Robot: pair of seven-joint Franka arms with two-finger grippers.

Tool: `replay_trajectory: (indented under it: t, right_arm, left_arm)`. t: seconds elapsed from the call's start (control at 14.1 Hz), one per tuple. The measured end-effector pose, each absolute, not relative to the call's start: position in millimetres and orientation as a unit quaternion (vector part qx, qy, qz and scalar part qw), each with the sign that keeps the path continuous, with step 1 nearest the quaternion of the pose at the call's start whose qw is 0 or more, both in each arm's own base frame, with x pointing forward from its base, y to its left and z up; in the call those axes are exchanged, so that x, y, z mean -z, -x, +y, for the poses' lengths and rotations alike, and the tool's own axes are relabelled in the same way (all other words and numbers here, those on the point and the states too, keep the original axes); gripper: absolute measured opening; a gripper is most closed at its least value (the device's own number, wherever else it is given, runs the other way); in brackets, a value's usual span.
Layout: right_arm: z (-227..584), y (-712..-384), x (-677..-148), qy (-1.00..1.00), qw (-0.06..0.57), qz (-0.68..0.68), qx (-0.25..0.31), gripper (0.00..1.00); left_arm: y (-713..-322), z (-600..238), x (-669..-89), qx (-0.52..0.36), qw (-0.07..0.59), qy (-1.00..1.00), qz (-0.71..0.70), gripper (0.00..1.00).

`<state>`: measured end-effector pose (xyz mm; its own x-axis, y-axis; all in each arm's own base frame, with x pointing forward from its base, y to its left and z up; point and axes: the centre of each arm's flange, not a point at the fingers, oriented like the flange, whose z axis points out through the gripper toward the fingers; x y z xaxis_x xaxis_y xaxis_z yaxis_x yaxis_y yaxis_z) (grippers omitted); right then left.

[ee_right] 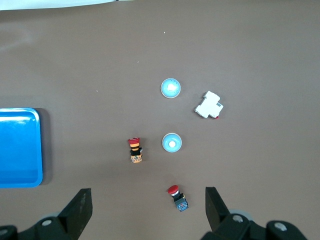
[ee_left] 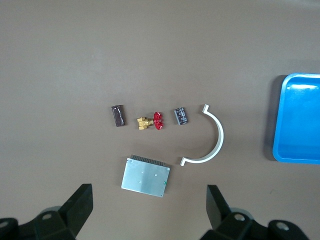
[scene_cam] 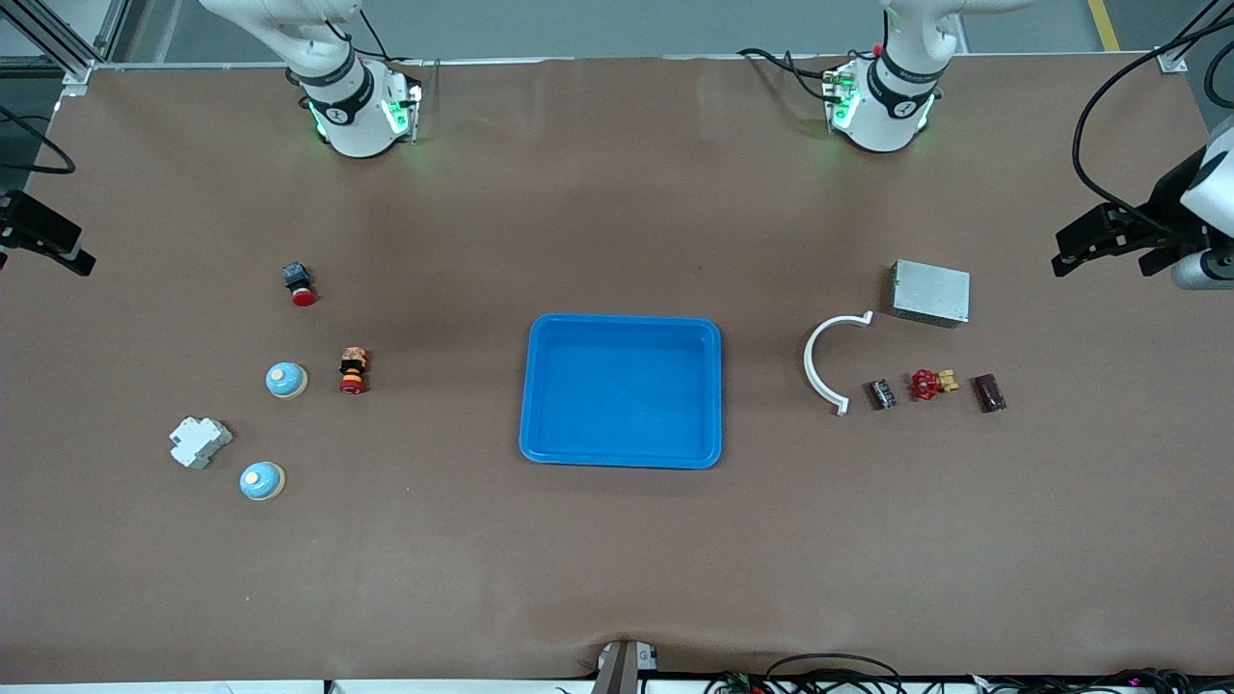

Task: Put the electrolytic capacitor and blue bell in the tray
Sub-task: 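Move the left gripper toward the black capacitors beside the brass valve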

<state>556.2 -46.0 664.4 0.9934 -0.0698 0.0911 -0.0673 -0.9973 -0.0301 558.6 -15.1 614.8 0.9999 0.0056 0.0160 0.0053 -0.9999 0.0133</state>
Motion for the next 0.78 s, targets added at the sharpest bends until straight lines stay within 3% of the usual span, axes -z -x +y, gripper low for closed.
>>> replay_trajectory:
  t: [0.78]
  right_arm:
    - [-88.4, -552.9, -657.2, 0.998, -0.010, 0.053, 0.038, 1.00]
  left_arm:
    - [-600.2, 43.6, -527.2, 0.048, -0.034, -0.997, 0.041, 1.00]
